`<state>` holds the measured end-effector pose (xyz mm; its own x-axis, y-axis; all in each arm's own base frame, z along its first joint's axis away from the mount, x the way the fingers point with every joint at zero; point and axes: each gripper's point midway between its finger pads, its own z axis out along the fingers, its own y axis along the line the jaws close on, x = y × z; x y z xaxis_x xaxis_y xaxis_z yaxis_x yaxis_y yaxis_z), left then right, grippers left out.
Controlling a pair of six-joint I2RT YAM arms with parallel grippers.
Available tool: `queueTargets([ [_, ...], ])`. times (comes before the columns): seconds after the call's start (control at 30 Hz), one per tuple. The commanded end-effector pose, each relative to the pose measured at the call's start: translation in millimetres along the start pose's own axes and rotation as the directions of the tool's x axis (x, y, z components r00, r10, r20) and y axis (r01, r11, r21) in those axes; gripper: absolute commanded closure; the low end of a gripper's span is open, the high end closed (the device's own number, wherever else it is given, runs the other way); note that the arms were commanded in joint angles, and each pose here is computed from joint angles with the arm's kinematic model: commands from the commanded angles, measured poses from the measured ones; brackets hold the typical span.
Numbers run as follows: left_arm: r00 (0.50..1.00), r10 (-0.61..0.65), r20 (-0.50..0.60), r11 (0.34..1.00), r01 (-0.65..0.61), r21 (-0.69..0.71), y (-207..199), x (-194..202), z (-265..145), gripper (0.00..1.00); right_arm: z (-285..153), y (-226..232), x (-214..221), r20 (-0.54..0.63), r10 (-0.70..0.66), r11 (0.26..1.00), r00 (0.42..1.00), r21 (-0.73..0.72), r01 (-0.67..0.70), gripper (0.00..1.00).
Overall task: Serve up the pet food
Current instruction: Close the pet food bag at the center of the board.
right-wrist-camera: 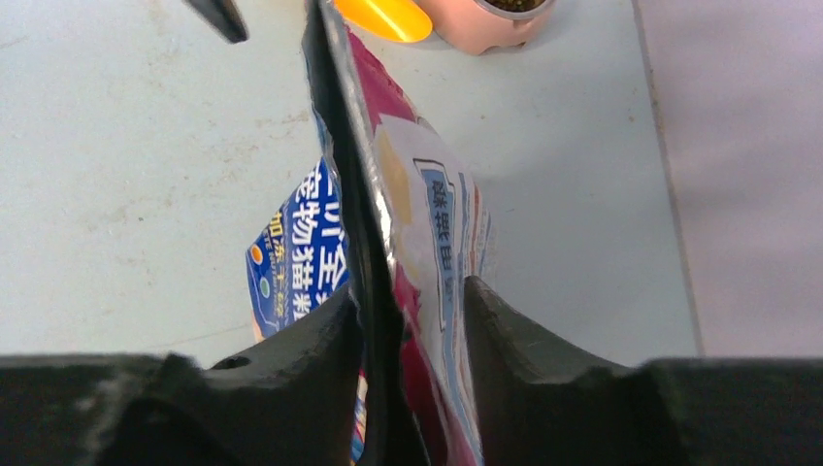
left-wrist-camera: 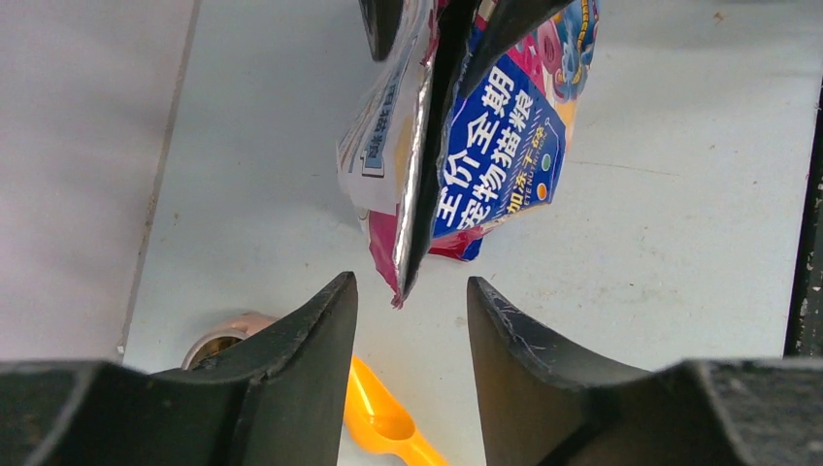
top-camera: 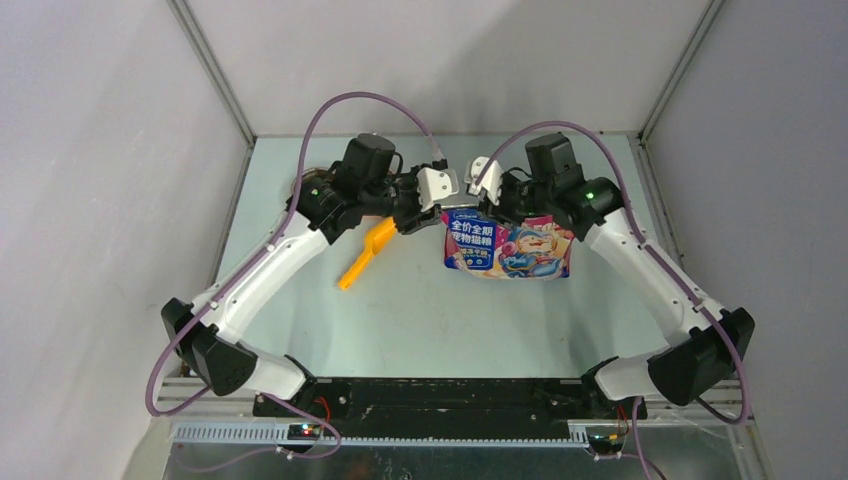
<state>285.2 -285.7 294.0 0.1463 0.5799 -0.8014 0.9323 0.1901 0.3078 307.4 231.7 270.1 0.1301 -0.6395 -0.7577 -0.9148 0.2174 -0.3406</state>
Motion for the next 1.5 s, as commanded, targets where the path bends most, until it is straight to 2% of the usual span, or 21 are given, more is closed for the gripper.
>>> queueTargets([
  [0.0, 0.998, 0.015, 0.058, 0.999, -0.011, -0.053, 6.3, -17.4, -19.1, 0.47, 7.5, -15.0, -8.7, 0.011, 0.003, 0.998, 1.000, 0.063, -0.004, 0.63],
  [0.07, 0.998, 0.014, 0.060, 0.998, -0.010, -0.059, 7.6, -17.1, -21.4, 0.47, 9.3, -16.1, -10.3, 0.014, 0.009, 0.997, 1.000, 0.070, -0.010, 0.82],
  [0.1, 0.998, 0.015, 0.062, 0.998, -0.011, -0.067, 9.2, -17.5, -24.7, 0.47, 8.4, -17.0, -11.6, 0.017, 0.010, 0.997, 1.000, 0.077, -0.011, 0.95],
  [0.17, 0.998, 0.019, 0.062, 0.997, -0.013, -0.082, 11.8, -16.3, -30.3, 0.47, 6.0, -19.6, -15.5, 0.022, 0.011, 0.995, 1.000, 0.095, -0.013, 1.00],
  [0.33, 0.998, 0.013, 0.055, 0.987, -0.004, -0.159, 21.8, -8.9, -58.9, 0.41, -0.1, -19.5, -25.4, 0.051, 0.002, 0.994, 0.999, 0.110, -0.008, 1.00],
  [0.37, 0.998, 0.010, 0.054, 0.984, -0.001, -0.176, 23.8, -6.9, -64.2, 0.29, 0.9, -16.5, -28.0, 0.059, 0.001, 0.995, 0.998, 0.099, -0.007, 0.95],
  [0.4, 0.998, 0.003, 0.056, 0.978, 0.009, -0.206, 27.7, -2.8, -74.0, 0.23, 2.5, -14.8, -29.0, 0.062, 0.006, 0.996, 0.998, 0.091, -0.012, 0.82],
  [0.43, 0.998, -0.010, 0.058, 0.975, 0.022, -0.219, 28.5, 0.5, -78.3, 0.11, 4.7, -11.5, -30.8, 0.068, 0.008, 0.997, 0.998, 0.079, -0.013, 0.76],
  [0.47, 0.998, -0.021, 0.059, 0.967, 0.035, -0.251, 32.2, 6.9, -88.0, 0.08, 8.2, -9.8, -30.7, 0.067, 0.013, 0.997, 0.998, 0.069, -0.018, 0.68],
  [0.53, 0.996, -0.049, 0.072, 0.958, 0.067, -0.277, 33.2, 17.5, -98.9, 0.03, 15.7, -4.0, -31.3, 0.068, 0.016, 0.999, 0.998, 0.041, -0.019, 0.59],
  [0.67, 0.993, -0.088, 0.078, 0.940, 0.109, -0.324, 31.7, 39.9, -119.0, 0.00, 33.2, 5.2, -30.4, 0.055, 0.022, 1.000, 0.998, -0.001, -0.022, 0.56],
  [0.7, 0.992, -0.102, 0.071, 0.939, 0.120, -0.323, 28.8, 48.5, -119.3, 0.00, 35.7, 6.6, -32.7, 0.055, 0.019, 1.000, 0.998, -0.002, -0.019, 0.57],
  [0.77, 0.990, -0.120, 0.071, 0.929, 0.137, -0.343, 26.3, 61.8, -127.3, 0.00, 41.4, 7.4, -34.8, 0.053, 0.025, 1.000, 0.998, 0.001, -0.025, 0.69],
  [0.8, 0.990, -0.116, 0.082, 0.923, 0.138, -0.359, 26.2, 63.9, -135.6, 0.00, 43.7, 6.8, -34.9, 0.051, 0.031, 1.000, 0.998, 0.004, -0.031, 0.86],
  [0.87, 0.986, -0.140, 0.089, 0.914, 0.163, -0.371, 22.2, 78.0, -141.1, 0.00, 45.5, 2.3, -37.2, 0.052, 0.049, 0.998, 0.997, 0.030, -0.051, 1.00],
  [1.0, 0.971, -0.202, 0.127, 0.895, 0.236, -0.379, 13.3, 105.5, -144.6, 0.00, 43.7, -2.9, -44.4, 0.074, 0.060, 0.995, 0.995, 0.070, -0.065, 1.00],
  [1.03, 0.967, -0.221, 0.129, 0.895, 0.254, -0.368, 8.7, 115.3, -140.4, 0.00, 44.0, -4.3, -45.0, 0.074, 0.063, 0.994, 0.995, 0.080, -0.069, 0.99],
  [1.07, 0.965, -0.220, 0.141, 0.895, 0.258, -0.364, 5.5, 117.1, -141.7, 0.00, 44.1, -4.6, -45.8, 0.073, 0.064, 0.994, 0.995, 0.085, -0.070, 0.85],
  [1.17, 0.957, -0.251, 0.148, 0.886, 0.289, -0.362, -2.7, 135.6, -140.5, 0.00, 46.4, -3.4, -49.9, 0.087, 0.065, 0.993, 0.994, 0.088, -0.073, 0.58],
  [1.23, 0.955, -0.257, 0.147, 0.886, 0.293, -0.358, -6.8, 139.4, -140.3, 0.00, 49.1, -2.3, -52.3, 0.096, 0.063, 0.993, 0.993, 0.091, -0.071, 0.54],
  [1.47, 0.952, -0.259, 0.160, 0.890, 0.300, -0.344, -12.2, 138.5, -139.6, 0.00, 61.8, 6.5, -56.3, 0.093, 0.041, 0.995, 0.995, 0.086, -0.049, 0.53],
])
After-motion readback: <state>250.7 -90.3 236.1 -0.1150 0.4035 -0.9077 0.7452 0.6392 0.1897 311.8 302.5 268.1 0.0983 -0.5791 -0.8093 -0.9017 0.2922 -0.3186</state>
